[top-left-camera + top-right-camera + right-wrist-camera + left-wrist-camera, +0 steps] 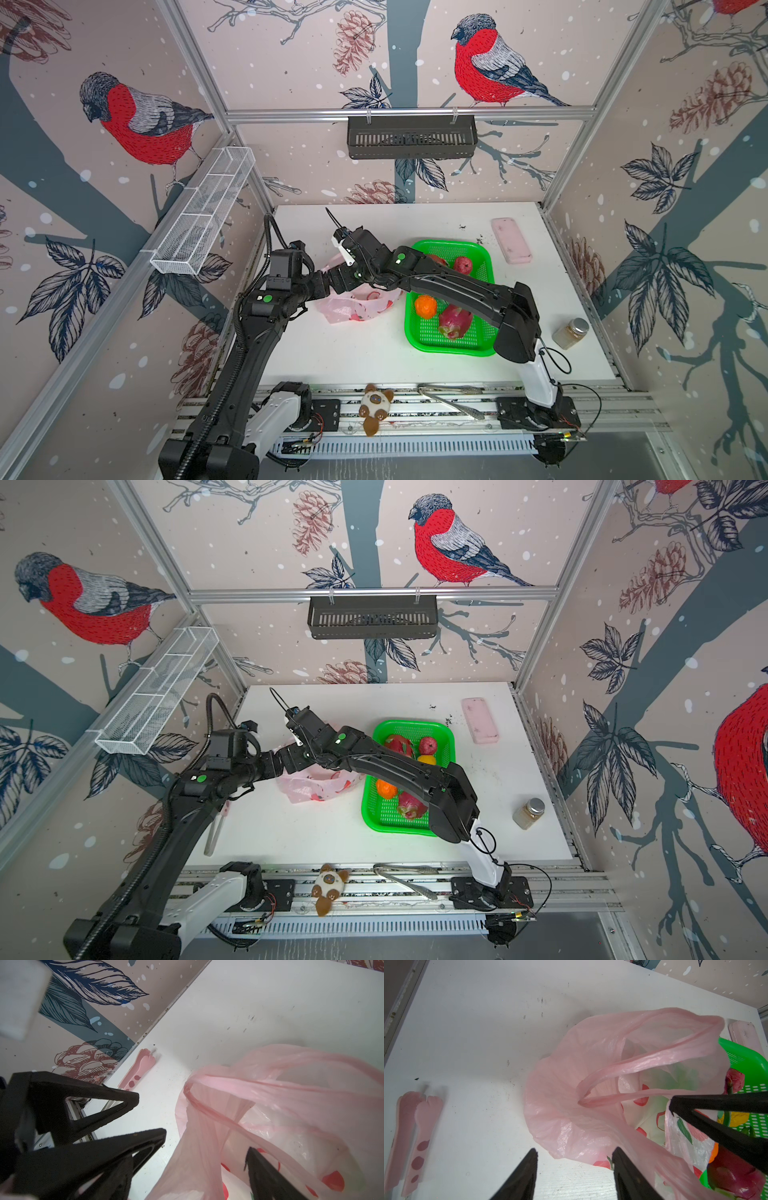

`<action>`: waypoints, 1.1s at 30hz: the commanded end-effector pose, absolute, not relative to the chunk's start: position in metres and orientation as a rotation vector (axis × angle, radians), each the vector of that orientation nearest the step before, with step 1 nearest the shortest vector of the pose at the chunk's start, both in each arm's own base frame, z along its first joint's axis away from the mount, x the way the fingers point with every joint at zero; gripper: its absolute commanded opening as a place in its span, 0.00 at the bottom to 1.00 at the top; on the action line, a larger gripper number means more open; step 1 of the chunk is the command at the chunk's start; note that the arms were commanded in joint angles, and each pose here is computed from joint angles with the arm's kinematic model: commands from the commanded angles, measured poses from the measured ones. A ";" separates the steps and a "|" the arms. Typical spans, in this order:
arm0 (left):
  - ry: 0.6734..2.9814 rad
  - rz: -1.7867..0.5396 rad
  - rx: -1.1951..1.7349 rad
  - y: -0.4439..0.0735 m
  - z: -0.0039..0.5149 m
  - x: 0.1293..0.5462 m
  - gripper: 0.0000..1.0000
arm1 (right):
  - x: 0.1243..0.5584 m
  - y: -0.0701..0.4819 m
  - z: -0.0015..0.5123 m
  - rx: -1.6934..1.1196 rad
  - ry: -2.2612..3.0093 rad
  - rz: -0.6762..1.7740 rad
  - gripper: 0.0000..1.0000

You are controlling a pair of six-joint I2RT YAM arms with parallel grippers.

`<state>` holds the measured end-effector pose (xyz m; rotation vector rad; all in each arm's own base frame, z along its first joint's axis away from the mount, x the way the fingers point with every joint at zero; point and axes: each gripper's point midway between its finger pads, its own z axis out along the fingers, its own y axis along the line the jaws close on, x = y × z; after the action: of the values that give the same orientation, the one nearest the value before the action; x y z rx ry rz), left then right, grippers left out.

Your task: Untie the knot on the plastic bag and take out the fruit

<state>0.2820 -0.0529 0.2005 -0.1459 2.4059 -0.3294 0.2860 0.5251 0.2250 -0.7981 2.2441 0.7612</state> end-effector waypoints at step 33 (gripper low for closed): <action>2.497 -0.542 -0.030 -0.089 0.197 0.263 0.50 | 0.307 0.504 0.300 -0.444 1.884 0.542 0.64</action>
<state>0.2918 -0.0711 0.2137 -0.0843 2.3625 -0.4146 0.2777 0.5132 0.2485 -0.7328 2.0453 0.5630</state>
